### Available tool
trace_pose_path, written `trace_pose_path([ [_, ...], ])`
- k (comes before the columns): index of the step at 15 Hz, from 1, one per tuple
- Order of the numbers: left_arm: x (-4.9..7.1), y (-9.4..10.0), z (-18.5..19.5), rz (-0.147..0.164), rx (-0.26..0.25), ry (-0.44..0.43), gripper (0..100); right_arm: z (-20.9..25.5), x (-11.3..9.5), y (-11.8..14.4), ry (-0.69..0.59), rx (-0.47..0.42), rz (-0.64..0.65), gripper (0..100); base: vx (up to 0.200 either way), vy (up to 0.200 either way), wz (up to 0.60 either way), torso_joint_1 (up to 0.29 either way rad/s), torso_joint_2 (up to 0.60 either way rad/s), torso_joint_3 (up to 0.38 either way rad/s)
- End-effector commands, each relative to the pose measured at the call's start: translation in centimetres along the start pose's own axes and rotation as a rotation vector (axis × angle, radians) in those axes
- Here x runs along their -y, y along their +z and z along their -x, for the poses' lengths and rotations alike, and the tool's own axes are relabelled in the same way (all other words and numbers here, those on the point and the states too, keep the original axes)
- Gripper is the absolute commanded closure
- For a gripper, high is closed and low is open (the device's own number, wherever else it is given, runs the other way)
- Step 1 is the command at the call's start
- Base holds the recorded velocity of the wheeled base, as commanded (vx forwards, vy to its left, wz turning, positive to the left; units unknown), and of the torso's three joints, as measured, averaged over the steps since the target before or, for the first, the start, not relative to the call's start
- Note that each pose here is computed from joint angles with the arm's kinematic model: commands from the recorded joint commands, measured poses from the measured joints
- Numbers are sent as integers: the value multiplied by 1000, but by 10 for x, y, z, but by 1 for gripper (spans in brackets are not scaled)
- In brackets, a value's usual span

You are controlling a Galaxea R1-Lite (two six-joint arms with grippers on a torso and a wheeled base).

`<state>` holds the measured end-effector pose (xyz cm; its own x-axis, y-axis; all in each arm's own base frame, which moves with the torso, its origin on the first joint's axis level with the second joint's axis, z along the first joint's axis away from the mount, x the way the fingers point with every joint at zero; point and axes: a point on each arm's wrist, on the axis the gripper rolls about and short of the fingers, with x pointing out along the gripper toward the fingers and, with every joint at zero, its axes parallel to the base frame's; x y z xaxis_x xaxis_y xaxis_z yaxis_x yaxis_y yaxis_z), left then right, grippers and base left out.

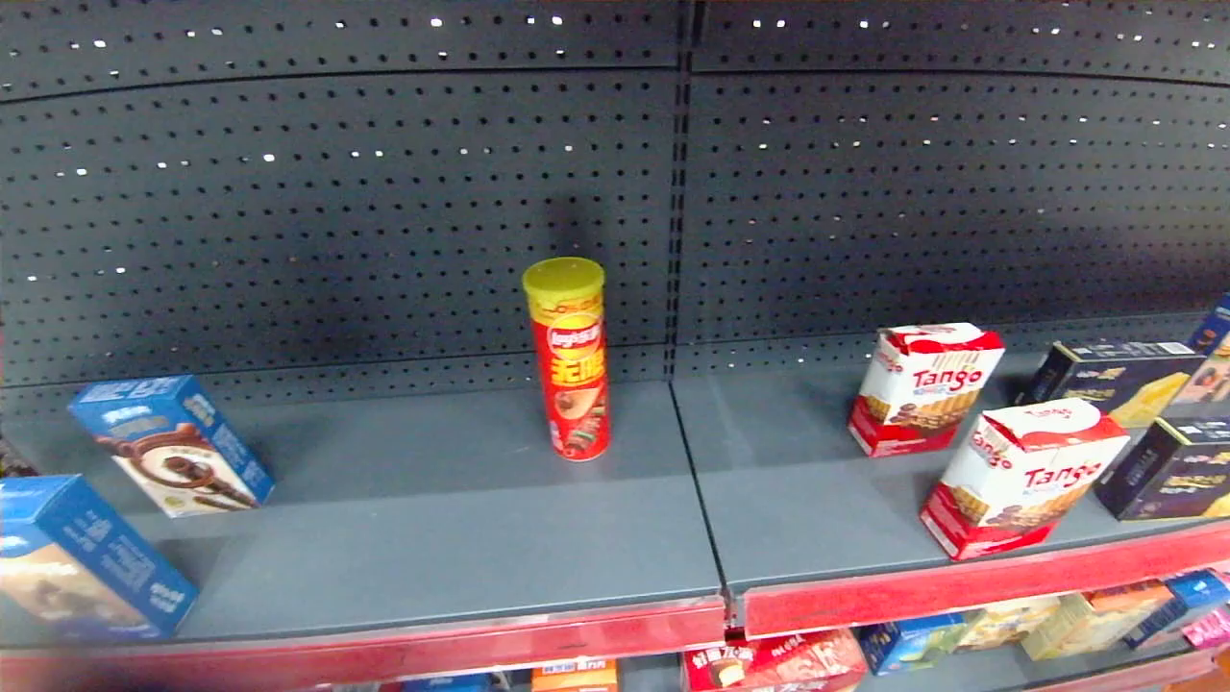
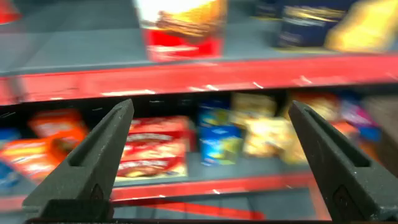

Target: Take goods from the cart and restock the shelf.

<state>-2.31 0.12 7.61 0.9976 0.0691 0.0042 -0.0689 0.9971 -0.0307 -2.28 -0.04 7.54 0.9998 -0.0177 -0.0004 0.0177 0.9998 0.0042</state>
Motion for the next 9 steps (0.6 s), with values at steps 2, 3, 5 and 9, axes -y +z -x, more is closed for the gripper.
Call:
trace_pose_path([
  [2,0,0,0,0,-1,1,0,0,0,0,2,-1,1,0,0,0,-600,7,-5,5],
  [3,0,0,0,0,-1,1,0,0,0,0,2,-1,1,0,0,0,-600,-2,7,7],
  [5,0,0,0,0,-1,0,0,0,0,0,2,-1,1,0,0,0,-600,5,2,2],
  [9,0,0,0,0,-1,1,0,0,0,0,2,-1,1,0,0,0,-600,2,1,0],
])
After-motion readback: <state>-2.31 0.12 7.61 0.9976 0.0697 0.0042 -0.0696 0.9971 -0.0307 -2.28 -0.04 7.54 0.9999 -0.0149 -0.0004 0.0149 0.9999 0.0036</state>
